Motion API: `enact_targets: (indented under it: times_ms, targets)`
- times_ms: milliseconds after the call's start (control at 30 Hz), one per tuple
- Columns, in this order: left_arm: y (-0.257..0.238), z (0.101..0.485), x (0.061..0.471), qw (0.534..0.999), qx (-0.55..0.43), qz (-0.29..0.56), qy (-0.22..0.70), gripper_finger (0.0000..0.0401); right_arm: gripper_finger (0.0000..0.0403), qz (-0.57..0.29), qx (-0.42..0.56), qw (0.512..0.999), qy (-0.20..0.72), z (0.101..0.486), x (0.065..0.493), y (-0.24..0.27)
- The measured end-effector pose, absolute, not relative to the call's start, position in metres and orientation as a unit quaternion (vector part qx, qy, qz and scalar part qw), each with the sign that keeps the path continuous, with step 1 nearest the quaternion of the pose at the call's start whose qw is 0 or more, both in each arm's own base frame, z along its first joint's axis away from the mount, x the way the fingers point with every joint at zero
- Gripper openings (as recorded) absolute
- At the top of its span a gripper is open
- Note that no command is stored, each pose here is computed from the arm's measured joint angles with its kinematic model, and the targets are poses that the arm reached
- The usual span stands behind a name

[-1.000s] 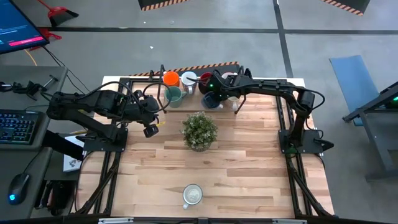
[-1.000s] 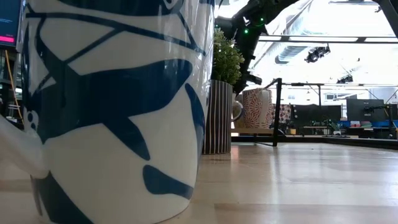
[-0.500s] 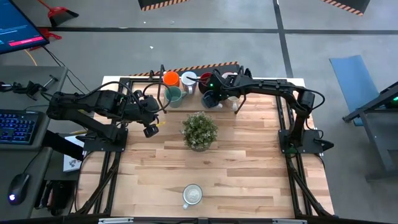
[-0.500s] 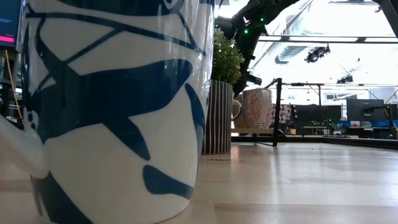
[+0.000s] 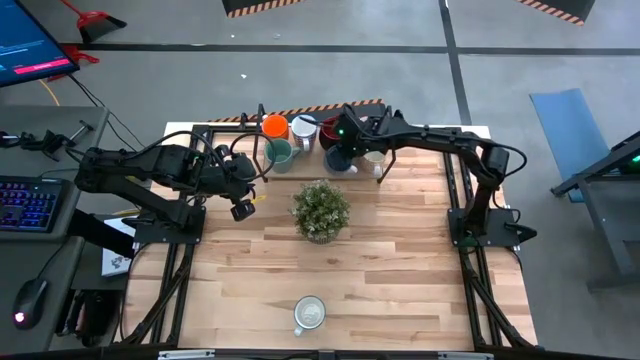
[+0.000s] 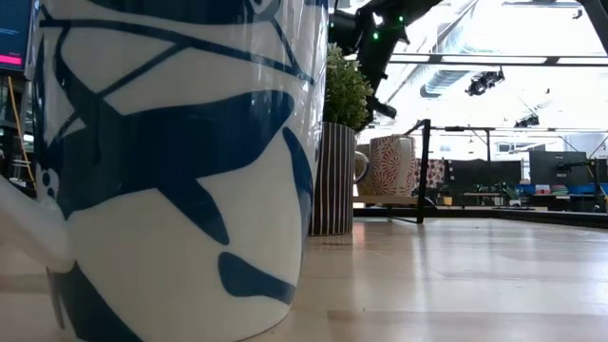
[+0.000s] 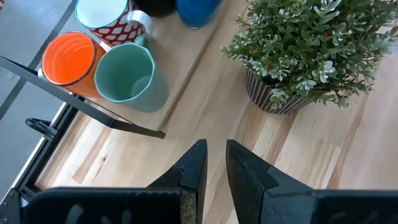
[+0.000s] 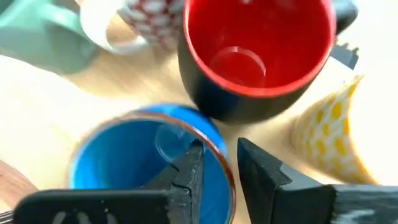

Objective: Place coffee mugs
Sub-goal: Put the blue mug on the shelf, then adjust the mugs on the shelf

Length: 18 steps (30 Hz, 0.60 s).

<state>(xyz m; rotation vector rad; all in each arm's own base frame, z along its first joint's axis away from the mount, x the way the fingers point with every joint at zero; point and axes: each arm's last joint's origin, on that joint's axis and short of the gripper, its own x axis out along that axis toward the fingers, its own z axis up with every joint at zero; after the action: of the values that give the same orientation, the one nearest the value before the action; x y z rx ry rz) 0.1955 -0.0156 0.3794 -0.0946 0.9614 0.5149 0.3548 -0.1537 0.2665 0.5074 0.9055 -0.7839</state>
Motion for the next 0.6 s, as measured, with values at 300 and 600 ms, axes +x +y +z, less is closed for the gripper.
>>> enact_targets:
  times_ms: [300, 600]
  targets:
    - [-0.016, 0.379, 0.196, 0.854, -0.046, 0.244, 0.457, 0.0049, 0.0076, -0.364, 0.216, 0.807, 0.412, 0.290, 0.357, -0.155]
    - [-0.016, 0.379, 0.196, 0.854, -0.046, 0.243, 0.458, 0.0049, 0.0076, -0.364, 0.216, 0.803, 0.420, 0.289, 0.356, -0.154]
